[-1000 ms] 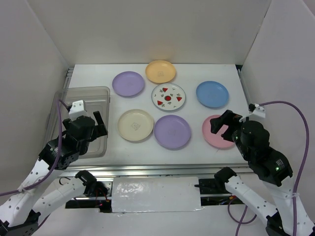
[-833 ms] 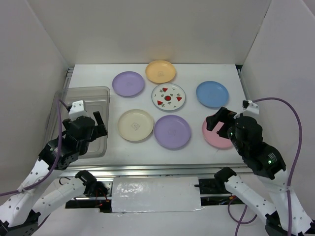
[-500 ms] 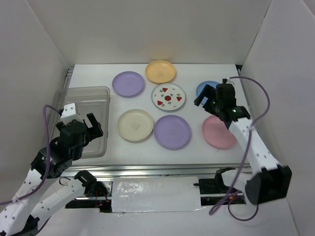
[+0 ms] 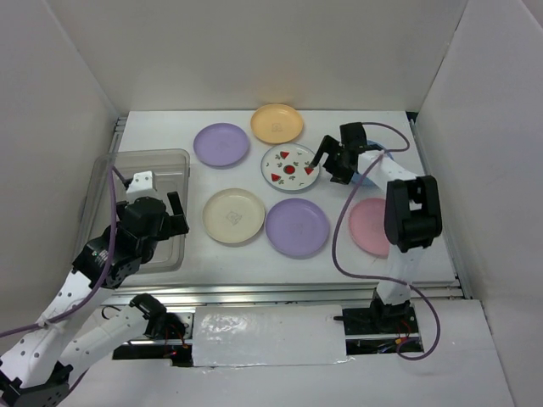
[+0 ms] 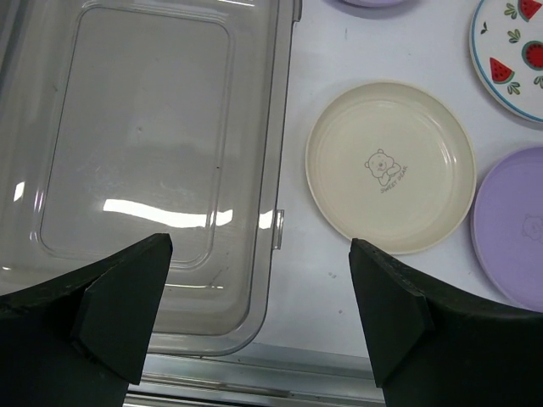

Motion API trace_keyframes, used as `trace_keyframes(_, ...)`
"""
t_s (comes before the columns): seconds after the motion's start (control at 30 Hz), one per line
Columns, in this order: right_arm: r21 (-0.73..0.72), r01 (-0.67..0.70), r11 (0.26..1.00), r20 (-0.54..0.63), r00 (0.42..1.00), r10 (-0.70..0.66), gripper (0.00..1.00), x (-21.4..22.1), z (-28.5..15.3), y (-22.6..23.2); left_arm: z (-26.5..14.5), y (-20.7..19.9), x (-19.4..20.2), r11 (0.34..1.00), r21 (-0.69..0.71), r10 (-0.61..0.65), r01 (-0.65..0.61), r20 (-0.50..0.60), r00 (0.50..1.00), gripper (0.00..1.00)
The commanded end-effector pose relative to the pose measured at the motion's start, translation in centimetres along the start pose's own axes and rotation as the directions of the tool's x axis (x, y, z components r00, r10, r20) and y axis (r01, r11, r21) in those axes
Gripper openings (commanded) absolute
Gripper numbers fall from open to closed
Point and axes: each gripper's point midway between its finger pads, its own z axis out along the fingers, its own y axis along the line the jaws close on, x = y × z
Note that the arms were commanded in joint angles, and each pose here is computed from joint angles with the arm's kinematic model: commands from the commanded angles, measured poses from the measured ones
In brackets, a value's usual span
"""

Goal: Place the plates into the plastic bin on the countertop

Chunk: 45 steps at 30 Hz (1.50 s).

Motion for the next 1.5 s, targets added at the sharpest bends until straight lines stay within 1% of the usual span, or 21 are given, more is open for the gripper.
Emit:
trace_keyframes(0.0, -0.067, -0.001, 0.998, -0.021, 1.000, -0.001, 0.98, -1.4, 2.0, 1.9, 0.1, -0.8, -1.0, 0.999, 0.041, -0.006, 0.005, 0.031, 0.999, 0.99)
trace_keyframes(0.03, -0.048, -0.007, 0.999, -0.046, 0.999, 0.004, 0.97, -0.8, 3.3, 1.3, 0.3, -1.0, -0.8, 0.999, 0.046, 0.004, -0.005, 0.020, 1.000, 0.99)
trace_keyframes(0.23, 0.000, -0.042, 0.999, -0.098, 0.994, 0.041, 0.86, -0.6, 5.6, -0.1, 0.6, -1.5, -0.5, 0.998, 0.059, 0.026, -0.026, -0.003, 1.000, 0.99)
trace_keyframes(0.33, 0.019, -0.049, 0.999, -0.133, 0.990, 0.051, 0.68, 0.0, 6.2, -0.6, 0.6, -1.6, -0.6, 0.997, 0.067, 0.026, -0.026, -0.001, 1.000, 0.99)
trace_keyframes(0.37, 0.024, -0.050, 0.998, -0.138, 0.989, 0.053, 0.56, 0.2, 6.3, -0.8, 0.6, -1.6, -0.6, 0.997, 0.067, 0.025, -0.025, -0.001, 1.000, 0.99)
trace_keyframes(0.43, 0.040, -0.062, 0.997, -0.149, 0.987, 0.067, 0.44, 0.5, 6.6, -1.3, 0.6, -1.6, -0.7, 0.997, 0.069, 0.024, -0.024, 0.002, 1.000, 0.99)
trace_keyframes(0.53, 0.044, -0.065, 0.997, -0.166, 0.983, 0.072, 0.38, 1.3, 7.0, -1.9, 0.6, -1.6, -0.7, 0.997, 0.069, 0.024, -0.024, 0.002, 1.000, 0.99)
trace_keyframes(0.57, 0.045, -0.063, 0.997, -0.168, 0.983, 0.069, 0.37, 1.5, 7.1, -1.9, 0.5, -1.6, -0.6, 0.997, 0.071, 0.023, -0.023, 0.002, 1.000, 0.99)
trace_keyframes(0.67, 0.044, -0.064, 0.997, -0.173, 0.982, 0.070, 0.26, 1.9, 7.0, -2.0, 0.5, -1.6, -0.6, 0.997, 0.073, 0.022, -0.022, 0.003, 1.000, 0.99)
trace_keyframes(0.7, 0.038, -0.067, 0.997, -0.172, 0.982, 0.072, 0.20, 1.9, 6.8, -1.8, 0.5, -1.6, -0.7, 0.997, 0.072, 0.024, -0.024, 0.003, 1.000, 0.99)
trace_keyframes(0.73, 0.034, -0.070, 0.997, -0.172, 0.982, 0.075, 0.03, 2.0, 6.7, -1.9, 0.5, -1.6, -0.6, 0.997, 0.070, 0.025, -0.025, 0.001, 1.000, 0.99)
trace_keyframes(0.77, 0.025, -0.073, 0.997, -0.162, 0.984, 0.076, 0.00, 1.8, 6.3, -1.6, 0.5, -1.6, -0.6, 0.997, 0.073, 0.022, -0.022, 0.003, 1.000, 0.99)
trace_keyframes(0.87, 0.008, -0.091, 0.996, -0.132, 0.987, 0.092, 0.00, 1.5, 5.4, -1.2, 0.6, -1.6, -0.5, 0.997, 0.067, 0.023, -0.023, -0.002, 1.000, 0.99)
trace_keyframes(0.97, -0.033, -0.117, 0.993, -0.043, 0.992, 0.115, 0.00, -0.6, 2.6, 0.4, 0.7, -1.7, -0.5, 0.997, 0.067, 0.028, -0.027, -0.005, 1.000, 0.99)
trace_keyframes(1.07, -0.072, -0.134, 0.988, 0.006, 0.991, 0.135, 0.00, -2.0, 0.5, 1.3, 0.8, -1.9, -0.6, 0.997, 0.075, 0.033, -0.033, -0.010, 0.999, 0.97)
trace_keyframes(1.13, -0.121, -0.129, 0.984, 0.060, 0.989, 0.137, 0.00, -3.6, -1.8, 2.7, 0.8, -2.0, -0.8, 0.997, 0.074, 0.029, -0.028, -0.011, 1.000, 0.94)
trace_keyframes(1.17, -0.157, -0.117, 0.981, 0.085, 0.988, 0.131, 0.00, -4.3, -3.3, 3.7, 0.9, -2.0, -0.8, 0.997, 0.071, 0.029, -0.028, -0.014, 0.999, 0.94)
trace_keyframes(1.27, -0.229, -0.084, 0.970, 0.103, 0.989, 0.110, 0.00, -5.4, -5.9, 5.8, 1.0, -2.4, -0.6, 0.995, 0.091, 0.031, -0.029, -0.025, 0.999, 0.96)
trace_keyframes(1.33, -0.261, -0.050, 0.964, 0.106, 0.991, 0.081, 0.00, -5.5, -7.4, 7.0, 1.1, -2.8, -0.7, 0.994, 0.110, 0.022, -0.019, -0.031, 0.999, 0.99)
trace_keyframes(1.43, -0.305, 0.013, 0.952, 0.131, 0.991, 0.029, 0.00, -5.2, -10.3, 9.1, 1.2, -4.7, -1.1, 0.979, 0.202, -0.018, 0.029, -0.059, 0.998, 0.99)
trace_keyframes(1.47, -0.313, 0.028, 0.949, 0.135, 0.991, 0.015, 0.00, -4.9, -10.8, 9.4, 1.1, -5.9, -0.9, 0.964, 0.261, -0.019, 0.042, -0.090, 0.996, 0.99)
